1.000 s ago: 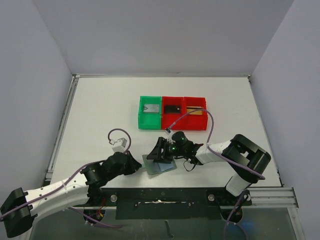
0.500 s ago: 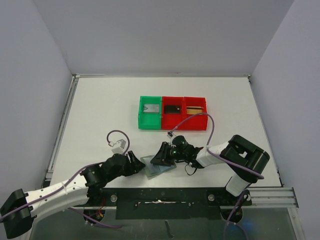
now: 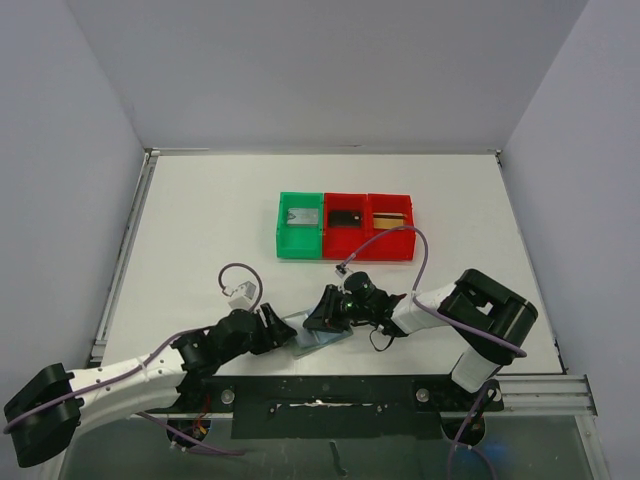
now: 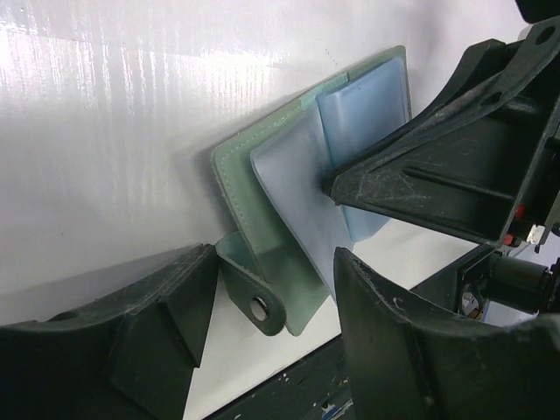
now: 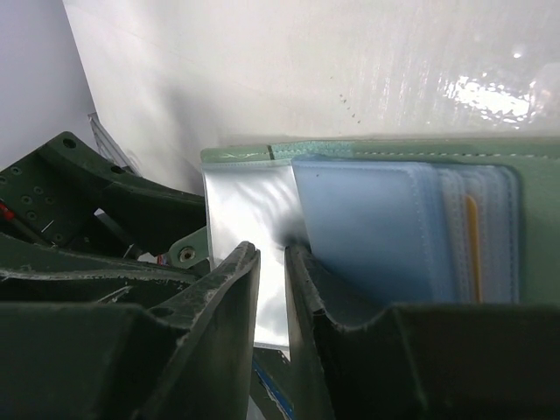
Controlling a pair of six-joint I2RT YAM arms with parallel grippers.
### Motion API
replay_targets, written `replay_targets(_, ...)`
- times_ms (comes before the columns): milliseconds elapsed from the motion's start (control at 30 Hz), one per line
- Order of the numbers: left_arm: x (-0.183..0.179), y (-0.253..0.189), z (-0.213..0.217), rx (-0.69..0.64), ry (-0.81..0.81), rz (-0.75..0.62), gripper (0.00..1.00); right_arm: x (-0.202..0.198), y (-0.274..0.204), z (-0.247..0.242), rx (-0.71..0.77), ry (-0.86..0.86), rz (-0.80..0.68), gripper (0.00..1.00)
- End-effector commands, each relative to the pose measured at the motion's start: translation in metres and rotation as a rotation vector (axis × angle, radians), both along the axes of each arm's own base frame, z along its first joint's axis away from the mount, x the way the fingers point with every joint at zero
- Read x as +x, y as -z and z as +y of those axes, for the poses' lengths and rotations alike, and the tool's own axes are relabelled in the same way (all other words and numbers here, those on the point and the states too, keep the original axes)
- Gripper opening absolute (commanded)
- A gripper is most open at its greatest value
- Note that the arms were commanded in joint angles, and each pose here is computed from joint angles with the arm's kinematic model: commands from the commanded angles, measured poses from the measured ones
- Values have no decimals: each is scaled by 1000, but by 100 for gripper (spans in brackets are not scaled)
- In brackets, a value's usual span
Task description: Take the credit cards out of the card holder
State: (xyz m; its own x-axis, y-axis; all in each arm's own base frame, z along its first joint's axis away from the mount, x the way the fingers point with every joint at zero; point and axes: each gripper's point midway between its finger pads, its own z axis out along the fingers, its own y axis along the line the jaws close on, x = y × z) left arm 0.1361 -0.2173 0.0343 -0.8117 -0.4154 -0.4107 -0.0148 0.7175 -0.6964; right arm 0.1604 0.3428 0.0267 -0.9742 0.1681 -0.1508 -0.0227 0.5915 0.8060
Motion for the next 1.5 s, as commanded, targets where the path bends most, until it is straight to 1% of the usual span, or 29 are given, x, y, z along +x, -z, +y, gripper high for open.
replay_targets(0, 14, -15, -9, -39, -35, -35, 52, 9, -15, 10, 27, -6, -56, 21)
replay_targets(300, 16, -4, -8, 48, -21, -20, 45, 15, -35, 15, 18, -39, -110, 21)
replay_targets(433, 15, 0, -8, 76, -4, -16, 41, 23, -42, 5, -62, -22, -161, 23)
replay_targets(467, 15, 0, -9, 82, 3, -17, 40, 25, -39, -3, -117, -9, -163, 25)
replay_targets(533, 14, 0, -11, 83, 20, -20, 39, 32, -37, -17, -204, 23, -183, 35)
replay_targets(600, 13, -2, -16, 71, 50, -29, 37, 39, -38, -32, -280, 50, -212, 41)
replay_targets(700, 12, -3, -18, 66, 66, -30, 36, 45, -37, -52, -371, 81, -231, 47)
replay_targets(833, 13, -6, -19, 64, 65, -36, 36, 47, -37, -70, -433, 102, -243, 51)
replay_targets(967, 14, -7, -20, 62, 70, -40, 36, 45, -33, -75, -449, 87, -239, 52)
replay_targets(1067, 13, -7, -22, 62, 75, -36, 35, 42, -32, -71, -432, 69, -237, 52)
replay_targets(1300, 14, -10, -24, 55, 77, -39, 35, 42, -29, -65, -418, 39, -237, 49)
replay_targets(1467, 14, -10, -24, 55, 78, -38, 35, 42, -24, -67, -443, 44, -234, 48)
